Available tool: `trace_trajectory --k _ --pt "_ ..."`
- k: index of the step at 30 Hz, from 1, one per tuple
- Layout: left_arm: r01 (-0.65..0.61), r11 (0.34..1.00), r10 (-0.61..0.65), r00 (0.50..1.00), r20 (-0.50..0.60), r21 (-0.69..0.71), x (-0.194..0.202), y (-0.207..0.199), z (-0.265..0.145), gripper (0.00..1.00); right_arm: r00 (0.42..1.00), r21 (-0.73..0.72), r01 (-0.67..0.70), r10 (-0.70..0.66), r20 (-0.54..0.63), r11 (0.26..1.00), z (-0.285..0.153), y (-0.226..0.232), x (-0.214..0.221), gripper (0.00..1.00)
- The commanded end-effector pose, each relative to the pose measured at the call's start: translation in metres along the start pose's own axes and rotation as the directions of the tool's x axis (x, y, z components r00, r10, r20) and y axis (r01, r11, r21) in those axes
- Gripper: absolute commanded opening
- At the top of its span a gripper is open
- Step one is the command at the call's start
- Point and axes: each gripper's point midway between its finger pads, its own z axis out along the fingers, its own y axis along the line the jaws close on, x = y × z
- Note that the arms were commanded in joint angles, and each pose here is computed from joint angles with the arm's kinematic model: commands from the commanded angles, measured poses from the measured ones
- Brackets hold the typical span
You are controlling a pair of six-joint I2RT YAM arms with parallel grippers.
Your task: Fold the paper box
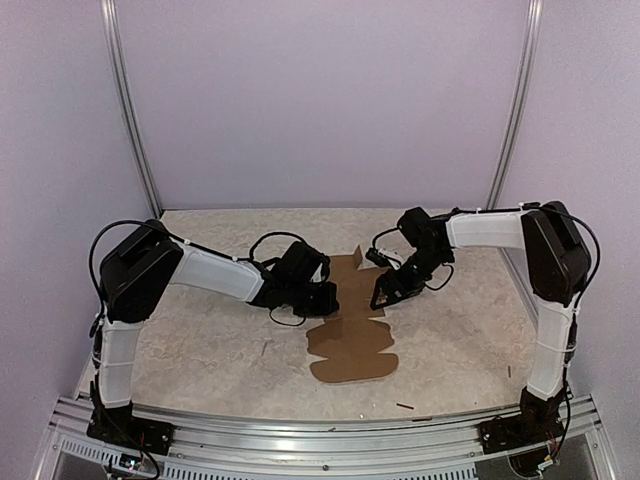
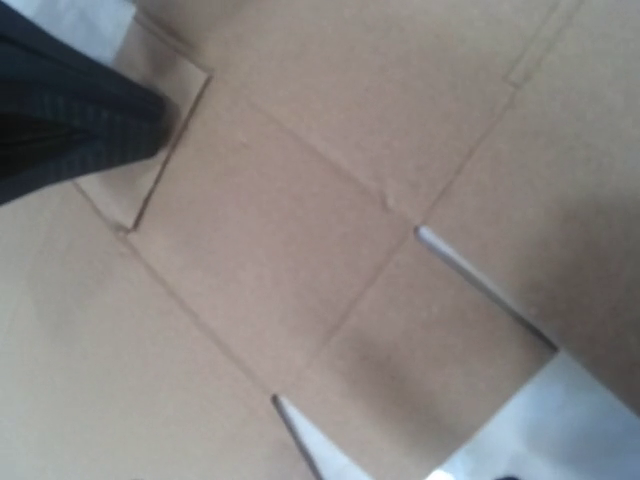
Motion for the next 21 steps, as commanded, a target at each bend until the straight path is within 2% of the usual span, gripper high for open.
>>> trace_trajectory --k 1,8,16,21 --pt "0.055 0.996 -0.059 0.996 -0.069 -0.063 0.020 0.028 0.014 0.00 0.998 0.019 -0.067 0.067 -0.015 0.998 0.007 -0.004 0.004 0.73" --pt "0.094 0.994 -0.098 0.993 -0.069 -0.050 0.021 0.033 0.015 0.00 0.993 0.032 -0.116 0.117 -0.032 0.993 0.027 -0.010 0.002 0.74" --pt "0.092 0.995 -0.095 0.993 -0.064 -0.038 0.019 0.031 0.015 0.00 0.994 -0.047 -0.073 0.069 -0.086 0.996 0.054 0.036 0.001 0.74" --pt "0.092 0.995 -0.094 0.993 -0.064 -0.042 0.020 0.032 0.015 0.00 0.998 -0.079 -0.021 0.016 -0.065 0.997 0.050 0.055 -0.010 0.73"
